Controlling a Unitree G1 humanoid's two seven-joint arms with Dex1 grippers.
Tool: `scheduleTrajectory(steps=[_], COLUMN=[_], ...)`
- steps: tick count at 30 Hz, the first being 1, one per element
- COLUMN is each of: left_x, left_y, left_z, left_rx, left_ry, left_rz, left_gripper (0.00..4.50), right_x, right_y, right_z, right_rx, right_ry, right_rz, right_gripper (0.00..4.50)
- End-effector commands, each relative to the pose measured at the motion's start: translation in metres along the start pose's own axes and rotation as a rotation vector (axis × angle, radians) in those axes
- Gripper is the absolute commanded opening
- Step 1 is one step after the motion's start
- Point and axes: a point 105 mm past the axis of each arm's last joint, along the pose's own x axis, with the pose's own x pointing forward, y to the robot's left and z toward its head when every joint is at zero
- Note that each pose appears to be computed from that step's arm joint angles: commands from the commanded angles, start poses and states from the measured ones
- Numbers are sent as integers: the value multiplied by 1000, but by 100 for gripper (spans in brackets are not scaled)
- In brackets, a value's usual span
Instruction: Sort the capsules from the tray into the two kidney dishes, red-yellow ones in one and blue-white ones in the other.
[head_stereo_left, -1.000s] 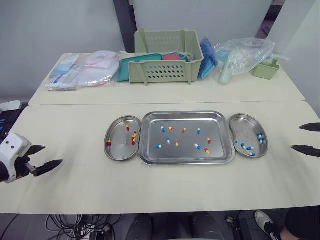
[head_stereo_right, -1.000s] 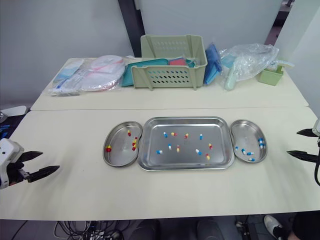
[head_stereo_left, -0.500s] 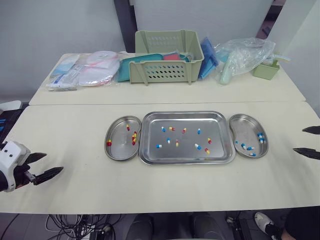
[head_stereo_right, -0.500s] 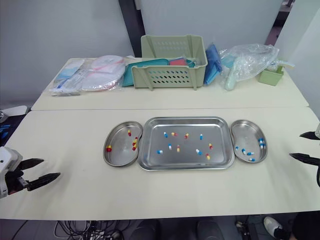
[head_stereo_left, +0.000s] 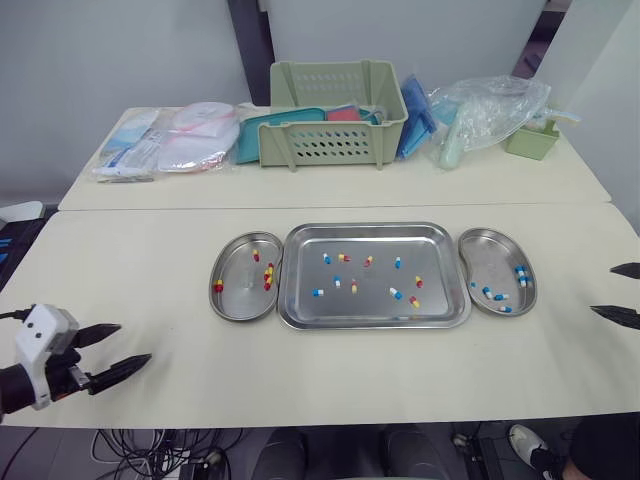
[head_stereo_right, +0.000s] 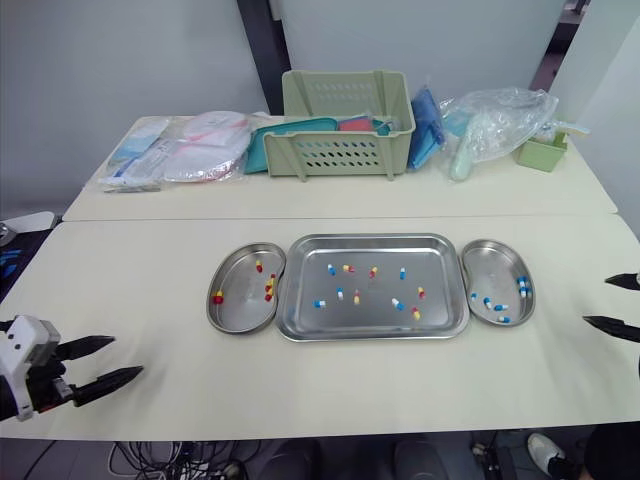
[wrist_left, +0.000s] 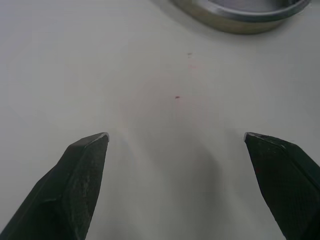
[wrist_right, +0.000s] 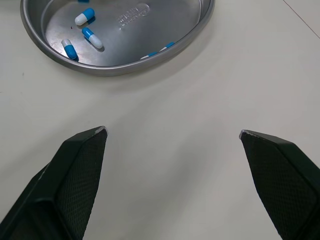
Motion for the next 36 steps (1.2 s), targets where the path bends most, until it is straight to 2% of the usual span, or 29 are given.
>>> scheduleTrajectory(steps=[1,6,11,16,20,30,36], left_x=[10,34,55,68,70,80,84], left_y=[-37,-83,-103,-105,-107,-117,-122], left_z=[18,30,28,33,31,27,35], left_rx=[26,37,50,95,111,151,139], left_ry=[-141,-335,-352,-416,-417,-459,-495], left_rz=[-79,-133,-158,-131,-145,-183,-181], left_gripper=[450,450,450,450,450,450,450], right_x=[-9,-12,-17,-23,-28,36,75], right_y=[-3,11,19,35,44,122,154], right_z=[9,-4,-11,-23,-24,109,155], right_rx=[-31,-3,19,53,48,-157,-190], right_ry=[-41,-20,-7,31,44,-277,-402], right_rz=[-53,-50,-54,-21,-5,286,387], right_gripper=[448,448,448,448,448,448,448])
